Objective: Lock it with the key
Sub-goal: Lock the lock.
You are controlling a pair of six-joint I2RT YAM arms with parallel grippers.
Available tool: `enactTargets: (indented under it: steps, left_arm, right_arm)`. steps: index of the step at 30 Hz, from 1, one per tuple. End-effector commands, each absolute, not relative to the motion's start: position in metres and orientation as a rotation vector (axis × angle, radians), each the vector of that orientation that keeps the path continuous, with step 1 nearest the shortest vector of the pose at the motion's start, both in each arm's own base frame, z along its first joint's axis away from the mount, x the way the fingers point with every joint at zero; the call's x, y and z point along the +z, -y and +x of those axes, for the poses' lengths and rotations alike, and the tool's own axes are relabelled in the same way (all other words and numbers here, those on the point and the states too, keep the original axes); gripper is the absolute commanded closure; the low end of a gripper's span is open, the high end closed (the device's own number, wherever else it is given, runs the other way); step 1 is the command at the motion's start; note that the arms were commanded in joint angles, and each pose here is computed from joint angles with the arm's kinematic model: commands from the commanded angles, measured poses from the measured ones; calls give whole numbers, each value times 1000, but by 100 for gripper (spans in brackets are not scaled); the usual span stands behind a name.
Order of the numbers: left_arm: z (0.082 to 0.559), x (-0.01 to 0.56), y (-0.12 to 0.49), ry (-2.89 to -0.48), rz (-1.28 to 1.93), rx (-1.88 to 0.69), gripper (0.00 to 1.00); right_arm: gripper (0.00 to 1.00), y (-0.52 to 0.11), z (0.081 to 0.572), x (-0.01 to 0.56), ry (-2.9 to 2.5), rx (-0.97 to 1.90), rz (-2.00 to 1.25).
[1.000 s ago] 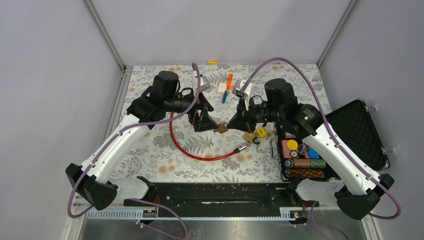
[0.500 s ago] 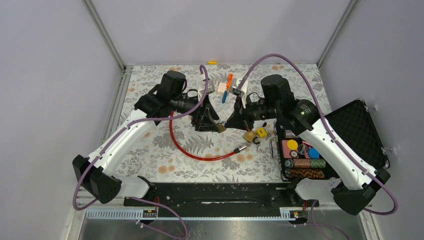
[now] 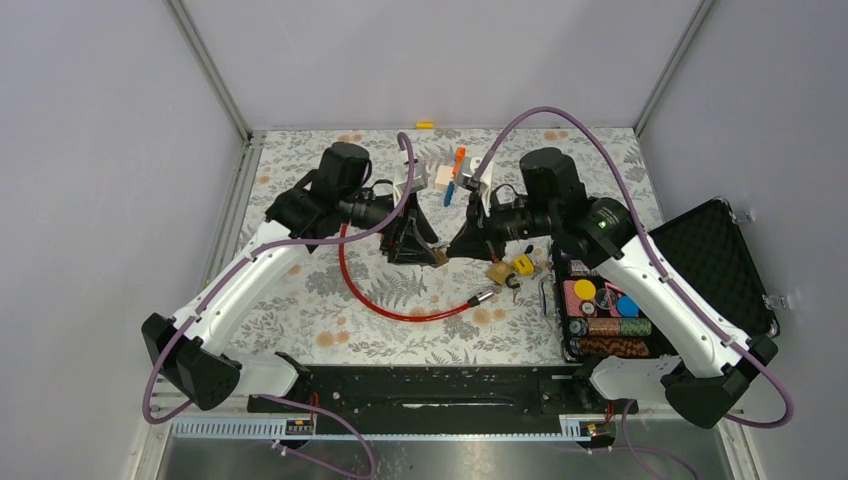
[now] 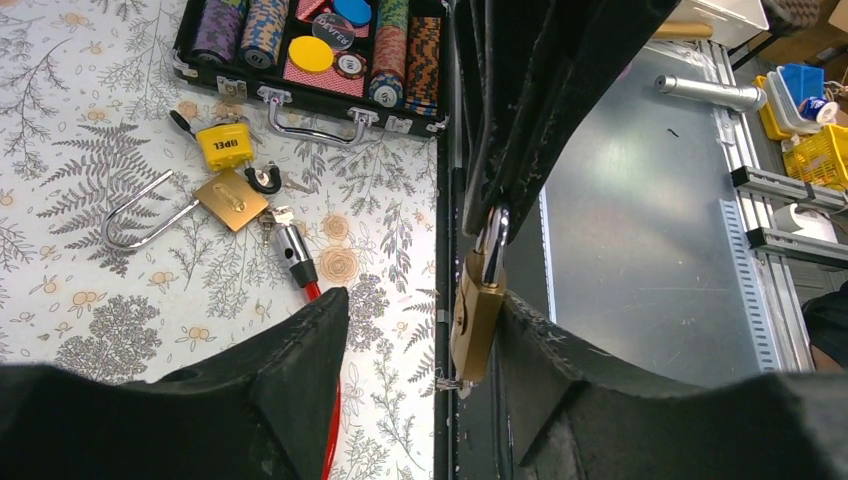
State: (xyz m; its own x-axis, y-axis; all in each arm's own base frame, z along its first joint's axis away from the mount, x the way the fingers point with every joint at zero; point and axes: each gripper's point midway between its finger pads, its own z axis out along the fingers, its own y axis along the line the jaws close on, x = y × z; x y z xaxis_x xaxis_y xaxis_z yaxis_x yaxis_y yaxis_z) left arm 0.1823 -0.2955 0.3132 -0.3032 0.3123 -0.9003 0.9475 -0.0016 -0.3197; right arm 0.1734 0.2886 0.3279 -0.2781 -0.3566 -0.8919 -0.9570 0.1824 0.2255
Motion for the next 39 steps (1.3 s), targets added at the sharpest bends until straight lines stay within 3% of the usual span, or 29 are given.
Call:
enactTargets:
  steps: [1,5,8,10,14,19,23,26,31,33,35,39]
  left_arm:
    - [178,345,296,-1519,1347,-1302,46]
    - [177,344,296,-1518,1350,-1308,65]
    - [181,343,297,-1527,1342,-1301,97]
    - [189,347,300,-1543,1292,-1289,100]
    - [209,376,306,-1522,1085,-1257,100]
    - [216,415,302,-1392,876,-1259,100]
    - [211,457,297,-1227,755,-1321,100]
    - [207,485,293,-1128,667,-1378,100]
    - [196,514,290,-1013,618,-1465,100]
    - [194,518,291,-993,618,-1483,100]
    - [192,519,293,-983,626,-1490,100]
    - [188,522,294,-966,631,-1503,100]
  right_arm:
    - [100,-299,171,356,-1642,1151,-1257]
    - [100,-301,174,355,-1652,1157,-1253]
    - [100,-302,181,357,-1664,1138,-1211]
    - [85,-303,192,361,-1668,1103,-1133]
    - [39,-296,221,374,-1615,1006,-874]
    - [11,-273,243,385,-1529,941,-555]
    - [6,-264,241,404,-1401,1021,-399]
    - [9,-273,233,410,-1329,1125,-399]
    - [40,-297,208,435,-1164,1323,-531]
    - [44,-300,199,449,-1085,1379,-562]
    - [40,-301,192,459,-1022,1416,-581]
    - [21,-298,190,471,-960,1437,-554]
